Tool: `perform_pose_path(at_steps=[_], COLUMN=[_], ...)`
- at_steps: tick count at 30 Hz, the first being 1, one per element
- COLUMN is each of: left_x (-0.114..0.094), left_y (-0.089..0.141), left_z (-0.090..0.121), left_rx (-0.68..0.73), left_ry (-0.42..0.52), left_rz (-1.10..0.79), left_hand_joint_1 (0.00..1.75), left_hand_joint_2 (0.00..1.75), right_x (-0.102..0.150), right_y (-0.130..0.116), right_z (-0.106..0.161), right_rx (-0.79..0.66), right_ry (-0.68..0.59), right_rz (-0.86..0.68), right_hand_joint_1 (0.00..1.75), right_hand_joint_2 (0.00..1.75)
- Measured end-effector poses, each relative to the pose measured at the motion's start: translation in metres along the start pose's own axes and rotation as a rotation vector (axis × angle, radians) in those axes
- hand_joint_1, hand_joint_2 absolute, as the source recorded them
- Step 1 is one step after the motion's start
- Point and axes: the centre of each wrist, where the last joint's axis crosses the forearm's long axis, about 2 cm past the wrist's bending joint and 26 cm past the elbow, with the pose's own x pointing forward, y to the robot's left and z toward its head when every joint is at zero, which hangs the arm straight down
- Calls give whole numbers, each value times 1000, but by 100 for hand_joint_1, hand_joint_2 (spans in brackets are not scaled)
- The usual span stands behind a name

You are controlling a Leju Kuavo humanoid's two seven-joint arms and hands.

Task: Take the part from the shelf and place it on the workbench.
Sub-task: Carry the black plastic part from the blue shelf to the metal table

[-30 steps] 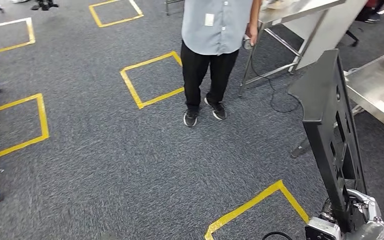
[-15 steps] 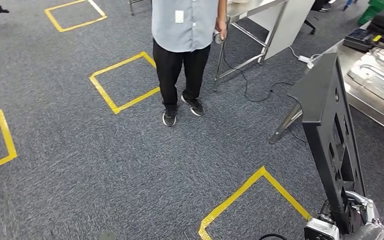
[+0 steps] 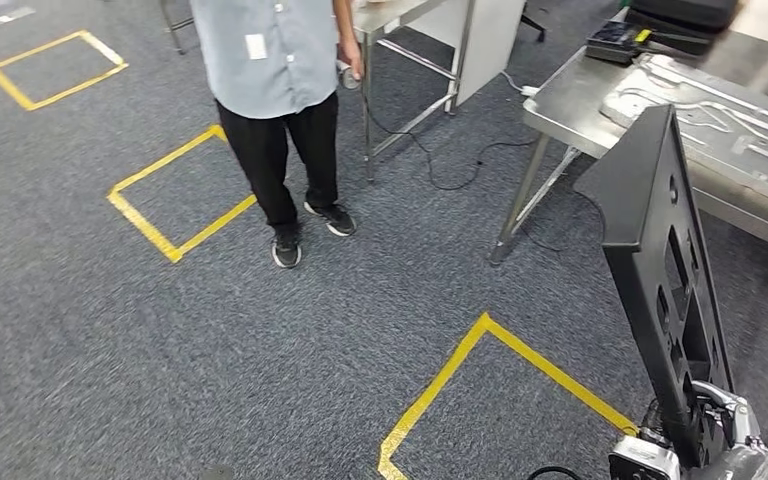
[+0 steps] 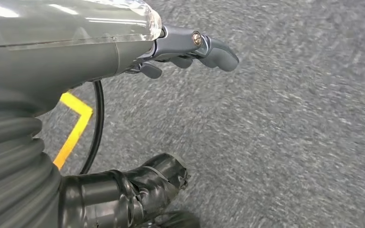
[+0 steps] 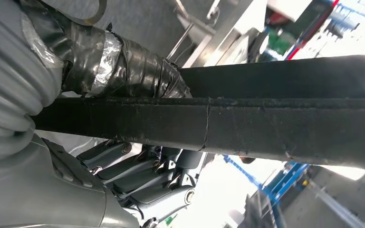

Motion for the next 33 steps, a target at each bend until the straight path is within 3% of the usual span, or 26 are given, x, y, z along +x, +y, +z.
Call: perform_pose_path(at_steps=[33], left_x=[0], left_y=[0], left_z=[0], left_rx=[0], left_ry=[3], left_rz=[-1], left_hand_joint_1=[0], left_hand_joint_2=[175], right_x=[-1], right_y=[2], right_z=[0], right_rx=[6], right_ry=[0], right_rz=[1], right_hand_joint_1=[175], right_hand_joint_2=[175])
